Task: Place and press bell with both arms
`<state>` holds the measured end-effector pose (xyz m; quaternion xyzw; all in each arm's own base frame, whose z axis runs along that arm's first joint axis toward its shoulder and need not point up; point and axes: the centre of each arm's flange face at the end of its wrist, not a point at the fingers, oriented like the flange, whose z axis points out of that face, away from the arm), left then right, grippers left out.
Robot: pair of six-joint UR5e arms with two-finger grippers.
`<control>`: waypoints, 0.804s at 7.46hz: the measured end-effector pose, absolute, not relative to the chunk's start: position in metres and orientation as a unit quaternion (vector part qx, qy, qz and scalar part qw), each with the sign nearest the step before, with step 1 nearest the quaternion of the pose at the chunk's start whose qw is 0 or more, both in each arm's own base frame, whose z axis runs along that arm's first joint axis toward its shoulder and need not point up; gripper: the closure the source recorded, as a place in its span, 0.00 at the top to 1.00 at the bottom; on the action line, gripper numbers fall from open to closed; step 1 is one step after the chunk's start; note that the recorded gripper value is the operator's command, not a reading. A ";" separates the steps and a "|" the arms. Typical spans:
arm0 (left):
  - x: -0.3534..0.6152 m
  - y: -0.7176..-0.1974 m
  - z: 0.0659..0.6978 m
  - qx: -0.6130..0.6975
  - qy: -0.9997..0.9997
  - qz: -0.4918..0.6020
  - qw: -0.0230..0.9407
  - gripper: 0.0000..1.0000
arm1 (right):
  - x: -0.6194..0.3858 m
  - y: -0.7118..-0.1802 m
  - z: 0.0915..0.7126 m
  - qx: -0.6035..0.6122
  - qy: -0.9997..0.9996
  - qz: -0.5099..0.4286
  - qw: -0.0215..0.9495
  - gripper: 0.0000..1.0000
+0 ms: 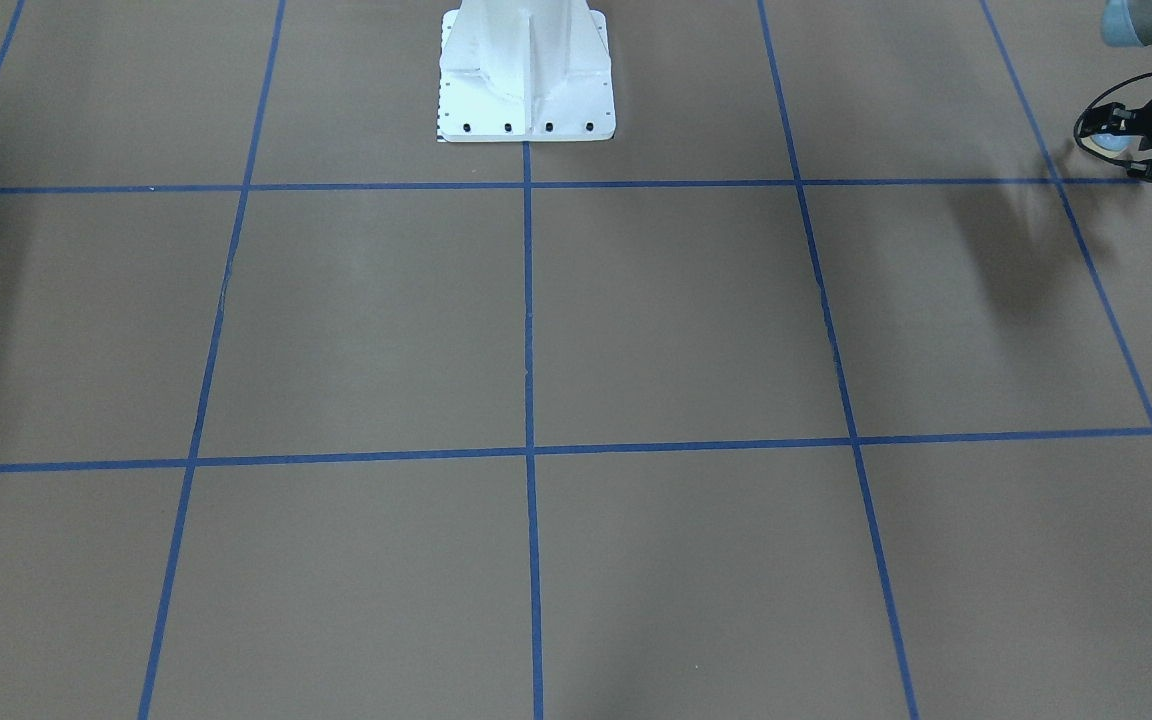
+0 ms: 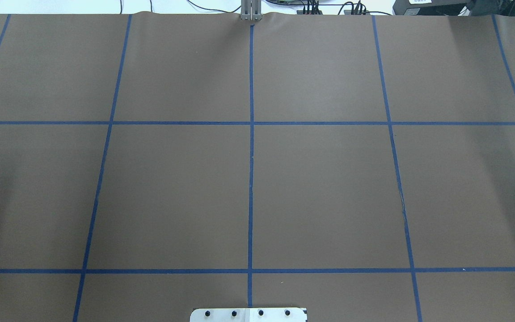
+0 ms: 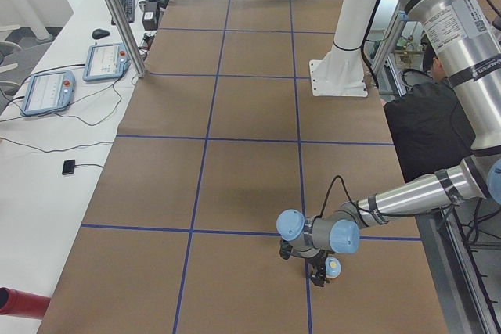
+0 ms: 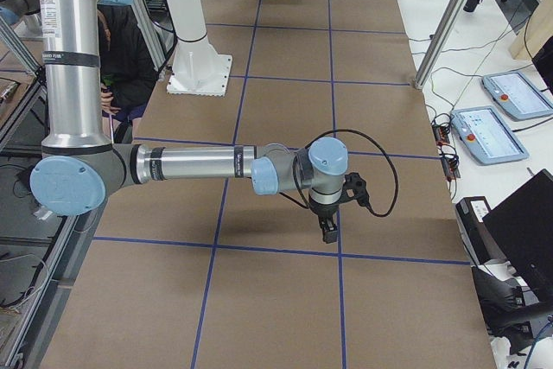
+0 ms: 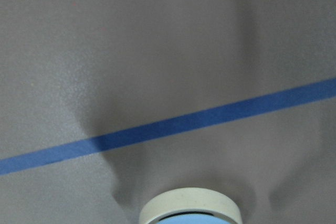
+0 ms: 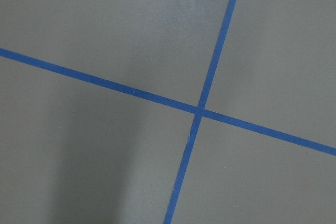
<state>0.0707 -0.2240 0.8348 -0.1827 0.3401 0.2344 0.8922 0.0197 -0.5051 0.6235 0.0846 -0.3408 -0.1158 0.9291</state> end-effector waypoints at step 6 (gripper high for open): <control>0.073 -0.223 0.835 -0.184 0.340 0.239 0.891 0.76 | 0.020 -0.505 0.624 0.084 -0.341 -0.115 0.929 1.00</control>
